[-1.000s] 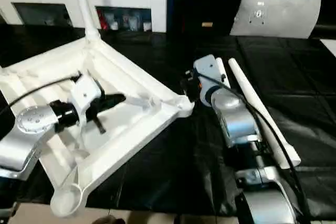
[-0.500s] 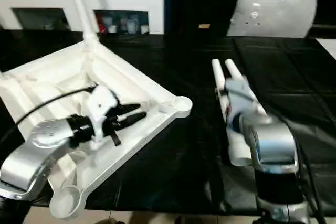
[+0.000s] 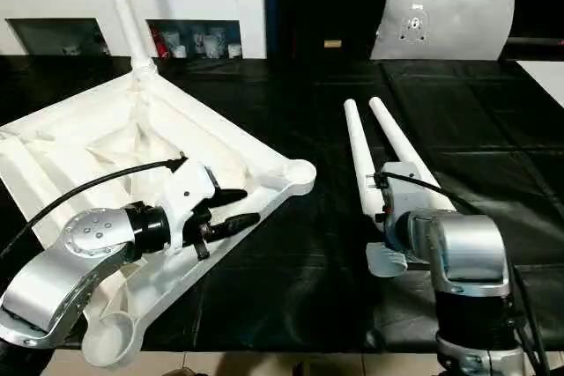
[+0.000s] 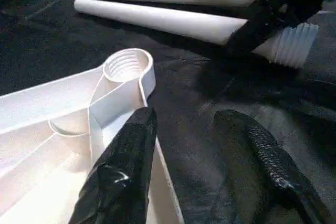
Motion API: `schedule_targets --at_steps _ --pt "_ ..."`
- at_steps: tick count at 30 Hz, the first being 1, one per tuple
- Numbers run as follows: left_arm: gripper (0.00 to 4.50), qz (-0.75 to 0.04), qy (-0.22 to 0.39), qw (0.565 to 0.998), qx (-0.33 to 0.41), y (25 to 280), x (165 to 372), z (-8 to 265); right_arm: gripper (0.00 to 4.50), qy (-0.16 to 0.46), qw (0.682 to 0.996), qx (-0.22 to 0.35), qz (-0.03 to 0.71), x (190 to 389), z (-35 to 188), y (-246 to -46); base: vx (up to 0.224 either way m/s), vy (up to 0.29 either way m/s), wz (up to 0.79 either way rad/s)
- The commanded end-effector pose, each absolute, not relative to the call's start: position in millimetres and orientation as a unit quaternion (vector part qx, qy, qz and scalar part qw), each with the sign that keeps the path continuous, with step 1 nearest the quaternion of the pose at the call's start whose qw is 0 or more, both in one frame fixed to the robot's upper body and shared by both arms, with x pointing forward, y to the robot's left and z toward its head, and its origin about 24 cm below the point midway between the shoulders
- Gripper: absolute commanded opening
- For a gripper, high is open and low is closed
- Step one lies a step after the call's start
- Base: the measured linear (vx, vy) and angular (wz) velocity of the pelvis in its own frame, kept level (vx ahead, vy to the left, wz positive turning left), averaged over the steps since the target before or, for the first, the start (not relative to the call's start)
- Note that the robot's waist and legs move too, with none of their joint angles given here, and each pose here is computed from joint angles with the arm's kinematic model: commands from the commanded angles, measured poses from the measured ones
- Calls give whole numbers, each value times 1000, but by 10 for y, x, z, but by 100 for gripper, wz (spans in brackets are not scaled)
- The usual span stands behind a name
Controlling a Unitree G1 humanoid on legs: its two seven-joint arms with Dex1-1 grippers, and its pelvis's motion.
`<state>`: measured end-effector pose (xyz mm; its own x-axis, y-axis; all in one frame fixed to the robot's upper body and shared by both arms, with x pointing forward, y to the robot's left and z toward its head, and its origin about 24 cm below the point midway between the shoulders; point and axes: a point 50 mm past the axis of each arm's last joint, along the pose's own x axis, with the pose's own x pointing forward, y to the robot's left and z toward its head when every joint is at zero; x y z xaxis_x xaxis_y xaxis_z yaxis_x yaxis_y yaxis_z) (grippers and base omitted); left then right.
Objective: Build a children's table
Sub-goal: Insert table leg to table base
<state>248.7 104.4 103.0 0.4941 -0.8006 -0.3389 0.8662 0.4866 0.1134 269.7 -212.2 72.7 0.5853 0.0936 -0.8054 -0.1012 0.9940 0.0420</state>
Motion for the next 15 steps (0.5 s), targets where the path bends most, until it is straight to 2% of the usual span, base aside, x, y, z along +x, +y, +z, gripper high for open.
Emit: schedule_targets --at_steps 1,11,15 --pt "207 -497 121 848 142 1026 2473 1067 297 460 886 7 60 2697 743 -2128 0 0 0" --pt "207 -523 148 832 113 1011 2366 1043 210 473 877 35 77 2685 714 -2124 0 0 0" --pt "207 -522 149 832 112 1020 2369 1049 199 468 878 53 80 2676 732 -2117 0 0 0"
